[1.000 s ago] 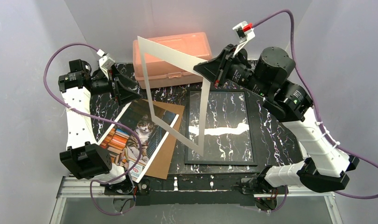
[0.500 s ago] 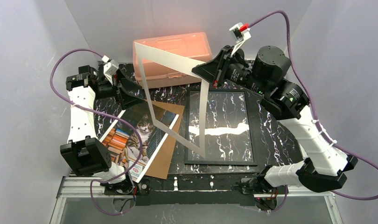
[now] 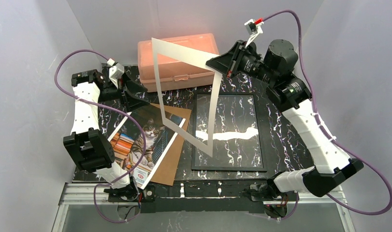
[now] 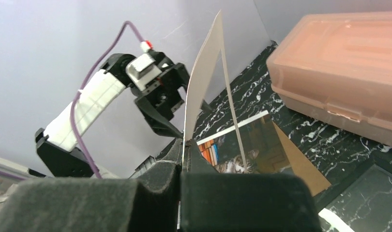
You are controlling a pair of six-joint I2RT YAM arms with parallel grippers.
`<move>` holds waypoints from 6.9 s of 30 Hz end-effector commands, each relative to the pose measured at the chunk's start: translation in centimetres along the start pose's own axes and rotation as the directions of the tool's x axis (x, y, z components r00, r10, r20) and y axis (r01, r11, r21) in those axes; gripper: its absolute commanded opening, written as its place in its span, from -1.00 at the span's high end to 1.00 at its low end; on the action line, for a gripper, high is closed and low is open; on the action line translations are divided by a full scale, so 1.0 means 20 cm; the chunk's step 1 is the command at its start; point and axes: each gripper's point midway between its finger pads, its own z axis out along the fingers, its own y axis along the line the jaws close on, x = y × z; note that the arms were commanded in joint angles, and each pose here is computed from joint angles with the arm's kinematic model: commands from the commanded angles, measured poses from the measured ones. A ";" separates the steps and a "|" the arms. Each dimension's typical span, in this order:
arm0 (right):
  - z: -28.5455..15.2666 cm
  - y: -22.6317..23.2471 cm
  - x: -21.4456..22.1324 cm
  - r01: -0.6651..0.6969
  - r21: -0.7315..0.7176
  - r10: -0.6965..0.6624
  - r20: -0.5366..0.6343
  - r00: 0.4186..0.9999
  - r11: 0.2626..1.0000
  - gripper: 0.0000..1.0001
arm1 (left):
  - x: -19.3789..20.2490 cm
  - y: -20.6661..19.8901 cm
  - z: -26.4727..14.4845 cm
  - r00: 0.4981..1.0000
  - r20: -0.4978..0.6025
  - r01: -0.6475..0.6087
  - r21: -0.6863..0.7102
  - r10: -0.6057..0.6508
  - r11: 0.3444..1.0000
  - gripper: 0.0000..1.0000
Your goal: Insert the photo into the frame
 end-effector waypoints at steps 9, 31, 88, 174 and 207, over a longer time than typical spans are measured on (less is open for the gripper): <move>-0.03 0.04 -0.14 -0.077 -0.214 0.086 0.034 0.996 0.974 0.97 | -0.11 -0.14 0.02 0.999 0.046 -0.017 0.033 0.015 0.999 -0.96; -0.06 0.12 -0.18 0.119 -0.264 -0.105 0.066 0.992 0.957 0.97 | -0.15 -0.30 0.07 0.998 0.055 0.002 0.076 -0.006 0.997 -0.21; -0.18 -0.58 0.65 0.273 -0.062 -0.278 -0.086 0.957 0.960 -0.90 | -0.22 -0.42 0.05 0.995 0.077 -0.062 0.072 0.056 0.996 1.00; -0.71 -0.86 0.89 0.177 0.608 0.270 -0.571 0.776 0.774 0.97 | 0.38 0.28 -0.08 0.864 -0.231 0.302 -0.472 -0.447 0.828 -0.97; -0.80 -1.35 0.89 0.660 0.643 0.294 -0.765 0.572 0.389 0.97 | 0.44 0.24 -0.07 0.862 -0.285 0.277 -0.430 -0.420 0.860 -0.97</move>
